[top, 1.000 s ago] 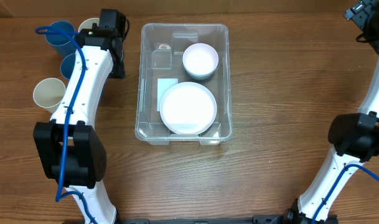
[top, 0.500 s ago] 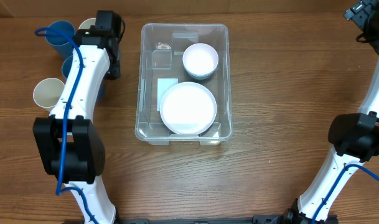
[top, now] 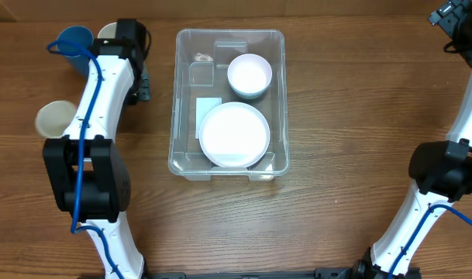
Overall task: Pack container
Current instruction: 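Carry the blue cup with the left gripper over the bin, then lower the blue cup upright into the bin's back-left corner, release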
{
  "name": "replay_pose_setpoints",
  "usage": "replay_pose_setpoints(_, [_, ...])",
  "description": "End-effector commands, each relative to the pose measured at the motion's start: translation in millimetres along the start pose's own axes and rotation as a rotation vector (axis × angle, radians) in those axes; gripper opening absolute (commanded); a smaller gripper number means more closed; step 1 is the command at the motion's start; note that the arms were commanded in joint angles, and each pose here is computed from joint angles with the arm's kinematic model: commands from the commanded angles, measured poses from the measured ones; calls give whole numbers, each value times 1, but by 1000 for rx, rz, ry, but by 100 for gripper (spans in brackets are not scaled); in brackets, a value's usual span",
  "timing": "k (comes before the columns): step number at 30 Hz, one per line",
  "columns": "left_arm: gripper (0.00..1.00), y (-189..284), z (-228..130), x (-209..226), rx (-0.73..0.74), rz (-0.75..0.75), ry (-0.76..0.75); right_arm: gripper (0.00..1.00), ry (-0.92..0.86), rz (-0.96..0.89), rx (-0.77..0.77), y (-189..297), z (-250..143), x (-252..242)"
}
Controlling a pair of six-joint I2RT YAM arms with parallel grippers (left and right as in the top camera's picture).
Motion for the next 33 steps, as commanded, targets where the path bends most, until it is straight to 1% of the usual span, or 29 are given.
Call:
replay_pose_setpoints(1, [4,30,10,-10,-82,-28,4,100,-16,41,-71,32,11,2])
replay_pose_setpoints(7, [4,81,19,-17,-143,-49,-28,100,-16,41,-71,32,11,2])
replay_pose_setpoints(13, [4,152,18,-19,-218,-102,-30,100,-16,41,-71,32,11,2])
replay_pose_setpoints(20, [4,235,-4,-28,-332,-269,-79,100,-16,41,-71,32,11,2])
replay_pose_setpoints(24, [4,275,-12,-52,-434,-420,-142,100,-16,41,-71,32,11,2])
replay_pose_setpoints(26, [4,291,-10,-73,-509,-487,-211,100,-16,41,-71,32,11,2])
replay_pose_setpoints(29, [4,298,-3,-88,-567,-512,-219,100,-16,41,-71,32,11,2])
replay_pose_setpoints(31, [4,296,5,-93,-586,-519,-210,100,-16,41,-71,32,11,2])
replay_pose_setpoints(33, [4,286,11,-99,-569,-514,-200,100,-16,41,-71,32,11,2])
Point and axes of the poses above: each gripper's point midway between its finger pads, its own y axis back along the fingers, its own x axis along the line the jaws close on, z = x × y, the point moved 6 cm from there along y, back along the fingers, and after that the axes turned 2 degrees about -y, right-handed, at the moved point
